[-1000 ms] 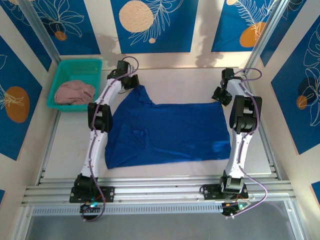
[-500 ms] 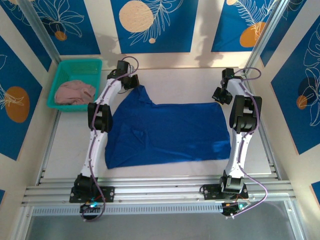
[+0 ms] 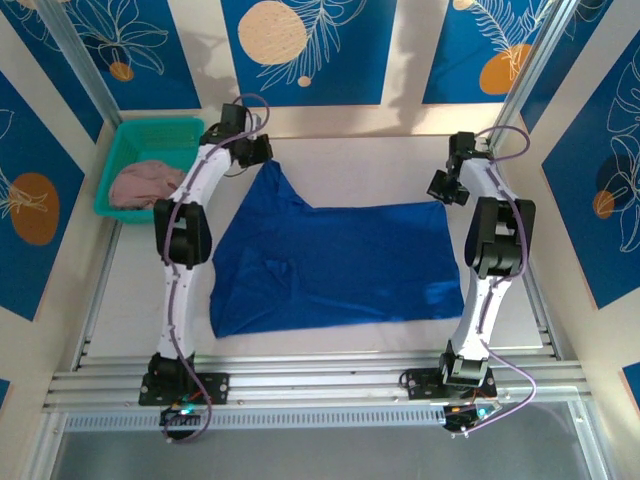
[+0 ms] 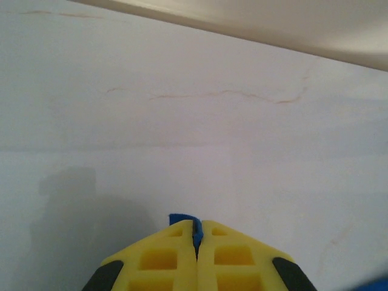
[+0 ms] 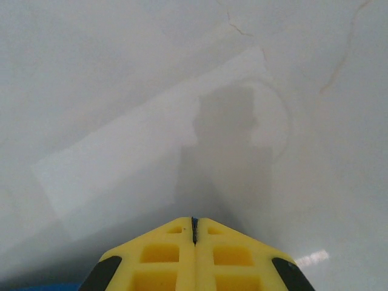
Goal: Fold the inside-out t-shirt
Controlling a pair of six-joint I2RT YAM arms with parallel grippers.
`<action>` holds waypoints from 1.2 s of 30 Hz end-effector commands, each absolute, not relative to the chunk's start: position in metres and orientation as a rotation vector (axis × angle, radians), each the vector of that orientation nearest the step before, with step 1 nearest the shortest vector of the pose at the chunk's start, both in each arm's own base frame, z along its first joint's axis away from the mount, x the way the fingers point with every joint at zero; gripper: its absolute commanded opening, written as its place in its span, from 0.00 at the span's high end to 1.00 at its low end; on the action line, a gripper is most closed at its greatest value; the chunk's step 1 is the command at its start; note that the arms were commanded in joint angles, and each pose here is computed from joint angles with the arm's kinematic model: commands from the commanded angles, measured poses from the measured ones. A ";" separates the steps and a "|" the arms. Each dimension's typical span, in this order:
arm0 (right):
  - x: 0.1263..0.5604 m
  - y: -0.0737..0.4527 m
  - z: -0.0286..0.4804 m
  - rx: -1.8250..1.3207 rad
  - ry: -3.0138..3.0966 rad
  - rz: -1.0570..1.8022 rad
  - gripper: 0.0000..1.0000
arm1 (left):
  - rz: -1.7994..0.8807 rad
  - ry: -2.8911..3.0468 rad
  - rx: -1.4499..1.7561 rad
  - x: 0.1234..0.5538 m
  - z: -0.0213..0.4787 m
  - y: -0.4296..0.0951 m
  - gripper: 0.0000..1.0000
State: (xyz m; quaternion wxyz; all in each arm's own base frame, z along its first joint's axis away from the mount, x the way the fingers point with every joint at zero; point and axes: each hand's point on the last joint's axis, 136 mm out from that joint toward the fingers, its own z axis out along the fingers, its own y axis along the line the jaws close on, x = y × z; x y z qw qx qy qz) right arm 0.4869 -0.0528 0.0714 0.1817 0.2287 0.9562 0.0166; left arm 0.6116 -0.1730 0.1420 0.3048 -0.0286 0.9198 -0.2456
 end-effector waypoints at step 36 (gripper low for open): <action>0.346 -0.062 0.078 0.692 2.765 -0.069 1.00 | -0.667 2.610 -0.110 0.298 0.146 -0.131 1.00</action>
